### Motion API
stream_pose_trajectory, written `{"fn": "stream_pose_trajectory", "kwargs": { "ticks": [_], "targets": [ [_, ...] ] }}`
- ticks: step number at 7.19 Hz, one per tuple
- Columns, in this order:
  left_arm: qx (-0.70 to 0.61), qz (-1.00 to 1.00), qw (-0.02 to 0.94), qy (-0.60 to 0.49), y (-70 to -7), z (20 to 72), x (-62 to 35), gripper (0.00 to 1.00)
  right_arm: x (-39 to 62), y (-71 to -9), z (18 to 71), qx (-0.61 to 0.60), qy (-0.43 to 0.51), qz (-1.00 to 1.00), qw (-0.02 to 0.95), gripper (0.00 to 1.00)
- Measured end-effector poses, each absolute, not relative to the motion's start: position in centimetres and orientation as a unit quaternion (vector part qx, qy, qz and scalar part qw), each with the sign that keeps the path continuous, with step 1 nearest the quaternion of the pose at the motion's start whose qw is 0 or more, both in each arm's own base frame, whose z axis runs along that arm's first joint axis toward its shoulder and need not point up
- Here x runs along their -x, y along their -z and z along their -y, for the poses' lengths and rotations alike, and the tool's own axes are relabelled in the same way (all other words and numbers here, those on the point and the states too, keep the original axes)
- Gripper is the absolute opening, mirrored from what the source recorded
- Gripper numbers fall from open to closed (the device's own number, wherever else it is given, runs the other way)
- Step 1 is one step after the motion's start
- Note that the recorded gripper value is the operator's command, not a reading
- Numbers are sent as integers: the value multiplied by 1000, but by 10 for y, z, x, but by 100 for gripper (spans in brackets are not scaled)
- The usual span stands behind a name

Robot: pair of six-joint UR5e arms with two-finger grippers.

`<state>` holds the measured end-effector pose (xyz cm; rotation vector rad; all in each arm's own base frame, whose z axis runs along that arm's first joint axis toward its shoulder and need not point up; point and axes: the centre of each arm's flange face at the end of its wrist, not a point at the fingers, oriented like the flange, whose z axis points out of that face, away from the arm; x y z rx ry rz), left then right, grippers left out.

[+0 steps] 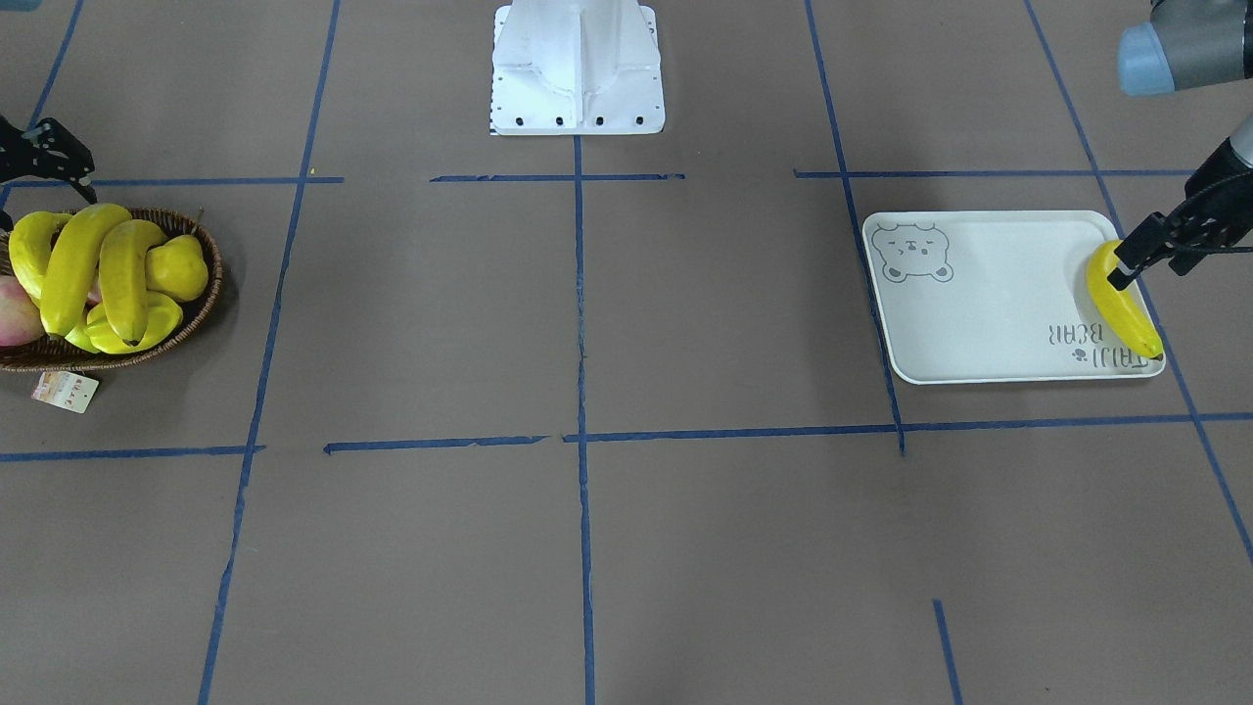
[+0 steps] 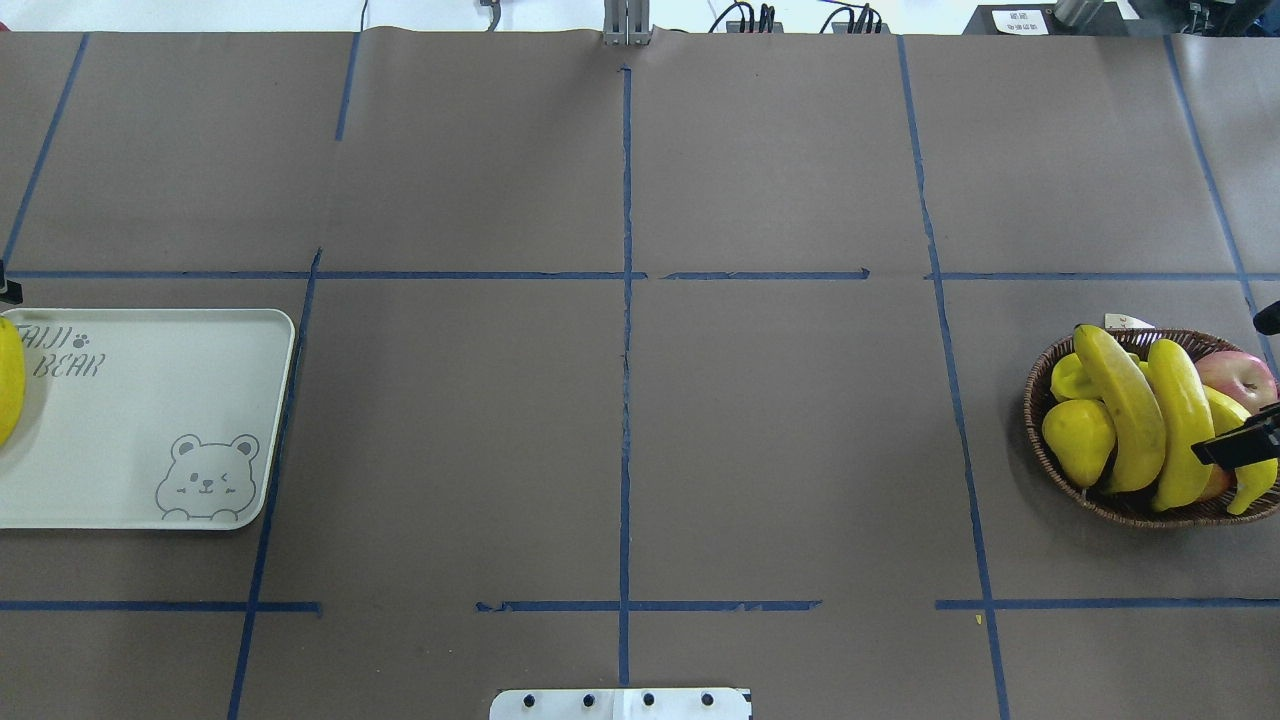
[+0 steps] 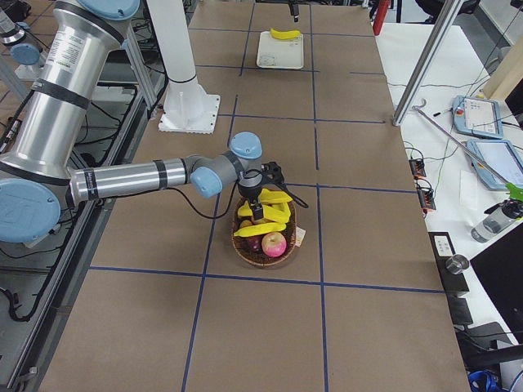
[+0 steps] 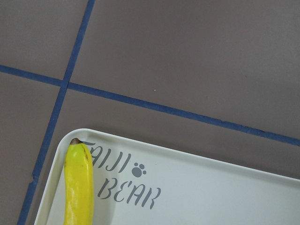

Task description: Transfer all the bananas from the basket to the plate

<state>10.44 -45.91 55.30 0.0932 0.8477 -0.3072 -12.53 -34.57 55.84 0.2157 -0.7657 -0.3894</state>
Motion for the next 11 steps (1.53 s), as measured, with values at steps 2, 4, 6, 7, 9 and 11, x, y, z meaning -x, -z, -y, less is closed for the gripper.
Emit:
{"fn": "stream_pose_trajectory", "kwargs": {
  "ticks": [2,4,6,7,9,11],
  "targets": [
    [-46,-410,899,148,-552,458,-104,100,95,-590,346,-110,176,399,893,89],
    [-47,-411,899,148,-551,458,-104,99,86,-615,346,-96,165,403,895,91],
    [-47,-411,899,147,-551,458,-104,100,89,-628,352,-93,158,405,896,89],
    [-47,-410,899,147,-551,458,-104,100,90,-628,353,-94,158,407,895,87],
    [-47,-410,899,147,-551,458,-104,100,96,-630,353,-88,162,409,894,82],
    [-46,-410,899,148,-552,457,-103,100,105,-634,350,-79,172,409,893,71]
  ]
}}
